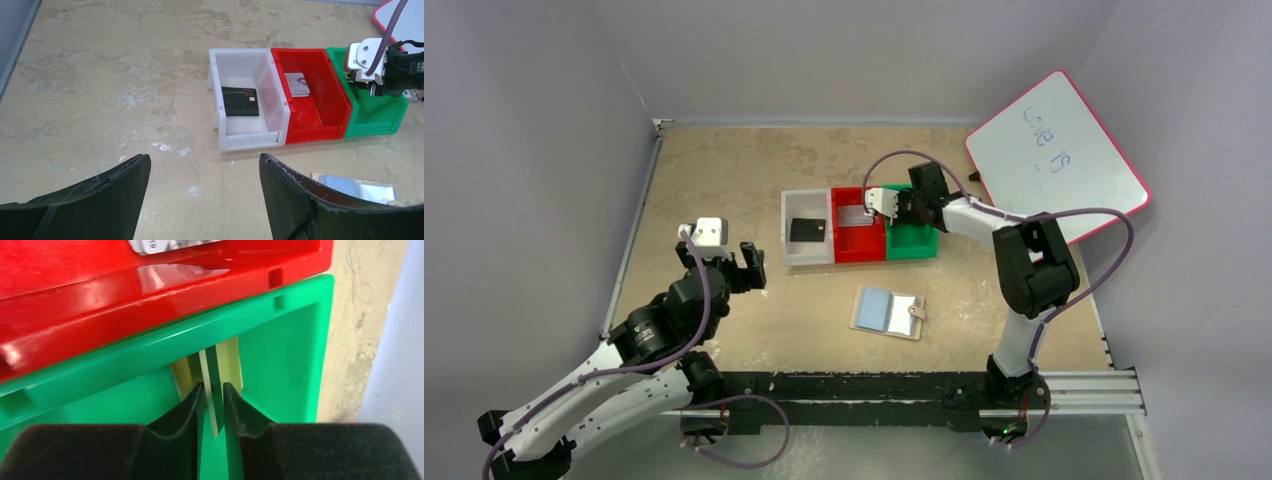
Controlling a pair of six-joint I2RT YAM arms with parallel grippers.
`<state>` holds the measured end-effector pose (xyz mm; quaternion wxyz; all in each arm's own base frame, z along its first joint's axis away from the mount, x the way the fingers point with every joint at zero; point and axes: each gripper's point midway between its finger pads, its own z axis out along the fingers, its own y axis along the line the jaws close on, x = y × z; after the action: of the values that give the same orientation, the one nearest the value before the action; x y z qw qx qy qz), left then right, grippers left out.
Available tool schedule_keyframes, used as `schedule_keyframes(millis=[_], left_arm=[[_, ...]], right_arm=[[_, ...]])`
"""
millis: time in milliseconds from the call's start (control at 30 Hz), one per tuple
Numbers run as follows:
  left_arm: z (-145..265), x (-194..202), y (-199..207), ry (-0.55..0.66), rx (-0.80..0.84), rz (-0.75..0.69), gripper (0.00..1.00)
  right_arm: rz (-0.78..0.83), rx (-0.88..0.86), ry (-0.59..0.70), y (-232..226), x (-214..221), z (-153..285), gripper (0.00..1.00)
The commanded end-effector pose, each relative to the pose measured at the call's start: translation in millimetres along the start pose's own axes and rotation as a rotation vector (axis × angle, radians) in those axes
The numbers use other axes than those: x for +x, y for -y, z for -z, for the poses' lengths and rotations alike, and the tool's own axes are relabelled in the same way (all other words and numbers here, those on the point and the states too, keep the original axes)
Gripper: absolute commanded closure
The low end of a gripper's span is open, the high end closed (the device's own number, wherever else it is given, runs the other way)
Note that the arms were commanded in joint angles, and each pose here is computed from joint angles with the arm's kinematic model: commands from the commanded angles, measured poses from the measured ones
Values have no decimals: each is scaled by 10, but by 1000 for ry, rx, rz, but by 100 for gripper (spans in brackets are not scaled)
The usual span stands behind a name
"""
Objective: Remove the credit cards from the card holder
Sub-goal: Place the credit card in the storage box.
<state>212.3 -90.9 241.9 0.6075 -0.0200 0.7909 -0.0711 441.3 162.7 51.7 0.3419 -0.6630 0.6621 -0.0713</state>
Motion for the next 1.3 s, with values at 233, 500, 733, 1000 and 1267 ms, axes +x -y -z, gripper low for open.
schedule_keyframes(millis=[233, 500, 733, 1000, 1267], left_arm=[[-14, -50, 21, 8, -6, 16, 20], [-12, -54, 4, 11, -14, 20, 20], [-14, -63, -15, 14, -26, 23, 20], [-24, -49, -36, 8, -46, 20, 20], [-18, -61, -49, 11, -53, 26, 20]], right_arm=[[-98, 24, 102, 185, -315, 417, 73], [-523, 282, 327, 582, -682, 963, 78], [-1167, 229, 397, 370, -781, 1175, 83], [-1391, 169, 136, -59, -433, 745, 98], [-1425, 214, -12, -129, -183, 416, 100]])
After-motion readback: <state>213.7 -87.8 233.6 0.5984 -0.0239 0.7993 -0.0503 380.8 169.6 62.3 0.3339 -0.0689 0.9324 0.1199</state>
